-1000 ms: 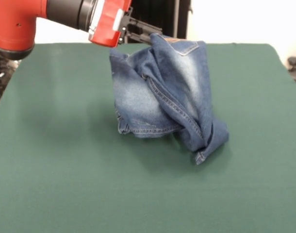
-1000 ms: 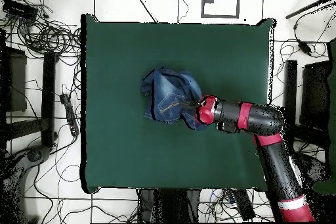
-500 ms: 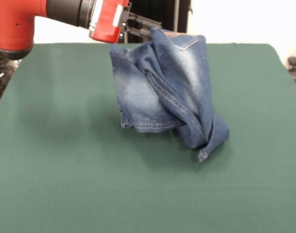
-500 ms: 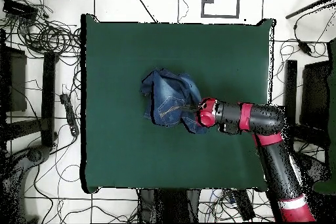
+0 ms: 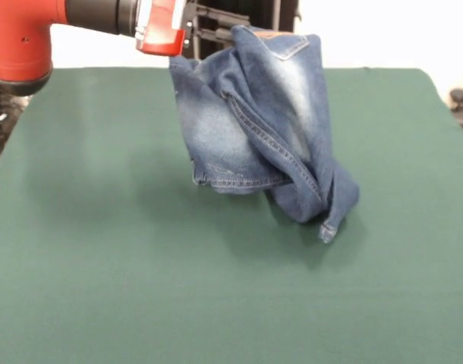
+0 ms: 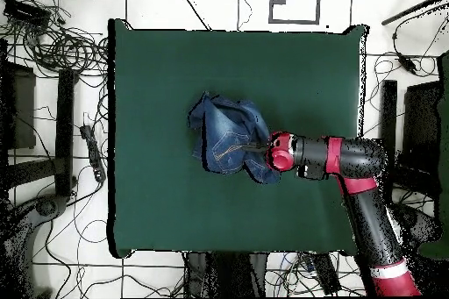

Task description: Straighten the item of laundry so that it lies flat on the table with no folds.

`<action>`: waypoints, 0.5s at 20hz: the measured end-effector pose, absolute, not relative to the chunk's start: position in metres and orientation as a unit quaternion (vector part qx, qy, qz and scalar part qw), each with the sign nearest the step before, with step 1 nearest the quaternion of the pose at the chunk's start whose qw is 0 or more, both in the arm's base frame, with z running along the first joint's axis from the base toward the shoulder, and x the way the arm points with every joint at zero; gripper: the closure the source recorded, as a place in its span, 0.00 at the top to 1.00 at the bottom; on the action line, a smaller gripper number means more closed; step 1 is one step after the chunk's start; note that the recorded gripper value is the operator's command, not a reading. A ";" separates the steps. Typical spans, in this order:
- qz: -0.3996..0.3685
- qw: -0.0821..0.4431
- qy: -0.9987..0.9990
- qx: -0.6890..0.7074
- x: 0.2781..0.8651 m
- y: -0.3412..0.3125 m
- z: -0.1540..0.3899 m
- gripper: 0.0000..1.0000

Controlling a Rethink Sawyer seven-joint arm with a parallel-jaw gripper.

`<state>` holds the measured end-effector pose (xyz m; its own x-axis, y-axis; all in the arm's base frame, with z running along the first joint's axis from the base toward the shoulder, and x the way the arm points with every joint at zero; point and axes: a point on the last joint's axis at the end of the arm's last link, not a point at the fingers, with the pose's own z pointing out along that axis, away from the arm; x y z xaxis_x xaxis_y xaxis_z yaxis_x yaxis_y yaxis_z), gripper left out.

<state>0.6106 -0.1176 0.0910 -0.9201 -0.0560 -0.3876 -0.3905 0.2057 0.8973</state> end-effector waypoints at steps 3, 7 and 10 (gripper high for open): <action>0.628 0.126 0.754 -0.145 0.611 -0.125 0.095 0.00; 0.641 0.118 0.745 -0.144 0.612 -0.132 0.099 0.00; 0.647 0.115 0.740 -0.145 0.612 -0.135 0.101 0.00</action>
